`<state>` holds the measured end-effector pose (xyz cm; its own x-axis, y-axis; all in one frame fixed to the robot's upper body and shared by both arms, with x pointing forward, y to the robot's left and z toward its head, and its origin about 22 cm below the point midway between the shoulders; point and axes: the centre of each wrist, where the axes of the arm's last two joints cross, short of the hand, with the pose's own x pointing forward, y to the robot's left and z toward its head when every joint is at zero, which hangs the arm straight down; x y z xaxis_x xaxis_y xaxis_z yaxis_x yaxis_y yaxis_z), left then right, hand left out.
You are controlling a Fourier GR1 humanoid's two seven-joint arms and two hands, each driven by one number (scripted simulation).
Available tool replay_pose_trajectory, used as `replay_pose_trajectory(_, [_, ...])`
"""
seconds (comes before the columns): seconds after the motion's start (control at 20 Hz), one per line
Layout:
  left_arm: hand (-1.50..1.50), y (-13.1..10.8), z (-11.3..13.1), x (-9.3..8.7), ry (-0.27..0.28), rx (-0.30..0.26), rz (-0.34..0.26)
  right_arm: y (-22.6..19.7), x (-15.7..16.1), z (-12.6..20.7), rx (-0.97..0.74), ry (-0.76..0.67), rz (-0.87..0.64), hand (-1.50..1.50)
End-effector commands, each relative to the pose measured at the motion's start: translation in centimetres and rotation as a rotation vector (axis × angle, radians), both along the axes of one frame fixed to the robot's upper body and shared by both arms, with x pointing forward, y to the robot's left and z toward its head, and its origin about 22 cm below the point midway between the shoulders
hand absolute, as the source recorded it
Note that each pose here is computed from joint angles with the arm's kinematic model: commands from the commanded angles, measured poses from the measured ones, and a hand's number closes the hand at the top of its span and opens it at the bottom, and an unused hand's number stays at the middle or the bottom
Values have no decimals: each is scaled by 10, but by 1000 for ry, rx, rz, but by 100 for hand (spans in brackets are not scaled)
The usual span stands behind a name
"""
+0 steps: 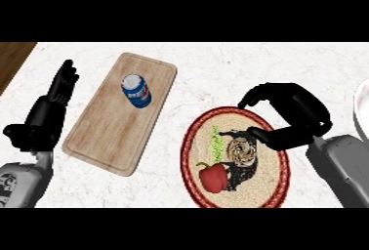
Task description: Pick the cupcake from the placemat and place it in the bowl
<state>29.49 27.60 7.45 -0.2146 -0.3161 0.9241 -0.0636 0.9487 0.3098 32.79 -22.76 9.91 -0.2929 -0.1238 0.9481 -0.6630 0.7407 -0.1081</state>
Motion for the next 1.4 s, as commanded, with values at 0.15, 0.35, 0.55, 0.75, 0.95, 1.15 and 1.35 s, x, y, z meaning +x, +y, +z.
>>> replay_pose_trajectory(0.15, [0,-19,6,7,38,1,28,-31,24,-22,108,-15,348,-150])
replay_pose_trajectory(0.35, [0,-20,-2,6,61,6,42,-61,47,17,-46,-112,419,-150])
replay_pose_trajectory(0.55, [0,-21,1,11,67,15,49,-50,57,55,-253,-193,506,-150])
replay_pose_trajectory(0.75, [0,-20,10,12,82,22,52,-14,63,77,-448,-324,527,-150])
replay_pose_trajectory(0.95, [0,-27,1,11,91,21,61,17,55,72,-612,-403,635,-150])
replay_pose_trajectory(1.15, [0,-32,5,14,97,-10,89,33,56,51,-647,-426,715,-150])
replay_pose_trajectory(1.35, [0,-32,-2,5,84,6,81,33,54,46,-714,-444,797,-150])
